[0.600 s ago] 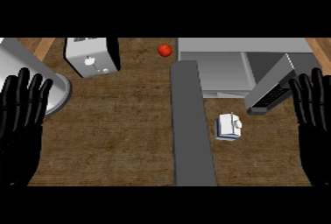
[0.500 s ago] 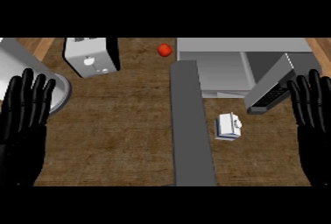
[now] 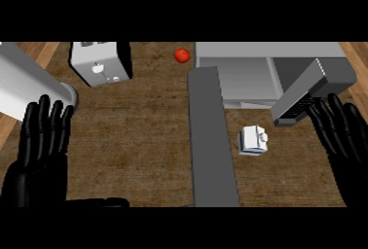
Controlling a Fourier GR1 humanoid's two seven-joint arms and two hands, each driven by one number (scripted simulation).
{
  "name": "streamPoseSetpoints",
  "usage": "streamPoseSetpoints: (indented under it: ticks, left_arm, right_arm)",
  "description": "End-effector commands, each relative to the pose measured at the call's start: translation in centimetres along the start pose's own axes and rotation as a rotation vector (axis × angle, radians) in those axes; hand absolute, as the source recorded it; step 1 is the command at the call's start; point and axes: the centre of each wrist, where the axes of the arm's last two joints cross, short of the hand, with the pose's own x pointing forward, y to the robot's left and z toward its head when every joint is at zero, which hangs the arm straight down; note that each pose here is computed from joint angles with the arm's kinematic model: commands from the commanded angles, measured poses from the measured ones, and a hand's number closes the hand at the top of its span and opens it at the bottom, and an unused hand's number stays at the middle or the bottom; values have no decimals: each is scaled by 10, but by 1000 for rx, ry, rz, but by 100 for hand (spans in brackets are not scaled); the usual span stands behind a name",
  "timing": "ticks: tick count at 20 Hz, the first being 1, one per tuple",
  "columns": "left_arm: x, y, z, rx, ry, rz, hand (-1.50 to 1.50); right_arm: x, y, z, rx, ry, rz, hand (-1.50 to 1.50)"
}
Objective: Pick up the milk, place it into the microwave and close the microwave
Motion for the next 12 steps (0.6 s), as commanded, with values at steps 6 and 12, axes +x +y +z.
streamPoseSetpoints:
  ticks: [6, 12]
  left_arm:
    - [29, 12, 65, 44, 48, 50, -150]
    - [15, 29, 86, 43, 23, 36, -150]
  right_arm:
    - [-3, 3, 31, 25, 42, 31, -150]
    - [1, 0, 42, 31, 35, 80, -150]
